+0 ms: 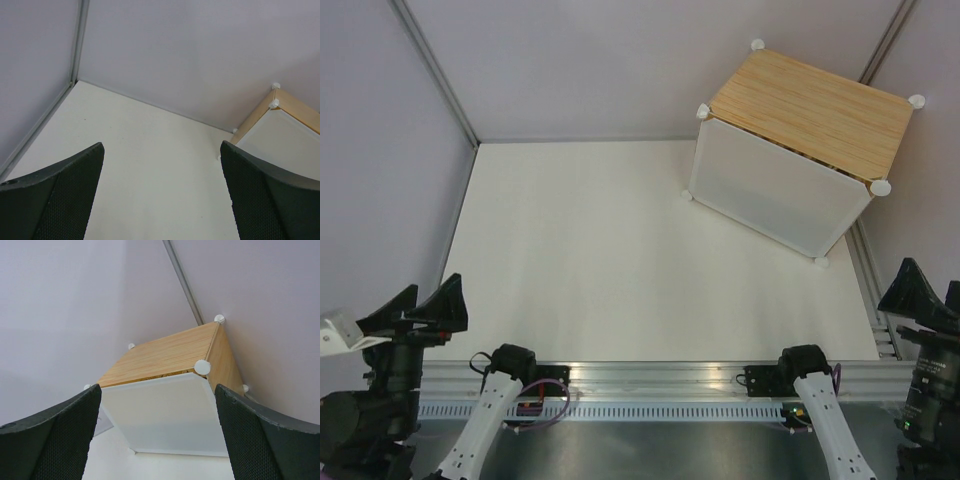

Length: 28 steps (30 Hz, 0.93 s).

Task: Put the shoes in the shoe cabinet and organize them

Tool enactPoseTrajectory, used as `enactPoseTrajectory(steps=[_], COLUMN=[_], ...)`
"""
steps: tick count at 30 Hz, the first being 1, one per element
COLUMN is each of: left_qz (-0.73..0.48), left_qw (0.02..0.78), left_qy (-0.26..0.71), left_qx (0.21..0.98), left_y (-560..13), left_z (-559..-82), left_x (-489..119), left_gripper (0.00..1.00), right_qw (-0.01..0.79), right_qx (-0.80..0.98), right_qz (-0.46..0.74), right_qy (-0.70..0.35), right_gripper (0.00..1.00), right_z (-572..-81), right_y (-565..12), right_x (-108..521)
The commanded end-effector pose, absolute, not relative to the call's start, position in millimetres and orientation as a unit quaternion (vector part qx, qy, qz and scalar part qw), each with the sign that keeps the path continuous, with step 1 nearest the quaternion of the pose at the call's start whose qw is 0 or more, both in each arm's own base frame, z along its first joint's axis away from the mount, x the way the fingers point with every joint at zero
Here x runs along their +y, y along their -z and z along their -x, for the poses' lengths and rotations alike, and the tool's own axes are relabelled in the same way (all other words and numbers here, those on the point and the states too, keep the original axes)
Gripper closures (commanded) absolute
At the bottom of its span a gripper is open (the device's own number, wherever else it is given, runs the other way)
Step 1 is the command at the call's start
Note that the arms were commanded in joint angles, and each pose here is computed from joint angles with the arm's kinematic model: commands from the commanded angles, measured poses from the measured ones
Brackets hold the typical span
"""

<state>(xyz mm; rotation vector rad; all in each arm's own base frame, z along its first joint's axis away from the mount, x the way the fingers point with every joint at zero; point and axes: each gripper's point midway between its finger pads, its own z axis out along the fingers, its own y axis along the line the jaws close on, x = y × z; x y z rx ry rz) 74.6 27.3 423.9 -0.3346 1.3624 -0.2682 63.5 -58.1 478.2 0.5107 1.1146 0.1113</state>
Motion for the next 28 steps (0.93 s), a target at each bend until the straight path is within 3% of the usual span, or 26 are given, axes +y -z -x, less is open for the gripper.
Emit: enactPoseTrajectory(steps=[1,8,28], left_qz=[0.185,0.169,0.185], left_qw=[0.756,0.765,0.753], left_qy=[0.103,0.119,0.121], left_qx=[0.620,0.611,0.619], left_y=[-404.9,-378.5,-358.5], left_z=[-60.6,-52.0,-65.5], left_x=[44.3,40.0,38.1], left_gripper=[0.00,0.00,0.00], right_qw=[0.822,0.819,0.821], right_qx=[0.510,0.531,0.531], right_qz=[-0.250,-0.215,-0.206], right_qy=[-0.036,-0.033,-0.033], right_gripper=[0.02,0.02,0.02], right_z=[-51.5,-53.4,-52.1], right_y=[-463.6,-425.9,-416.1], right_x=[-71.2,-63.8,-62.0])
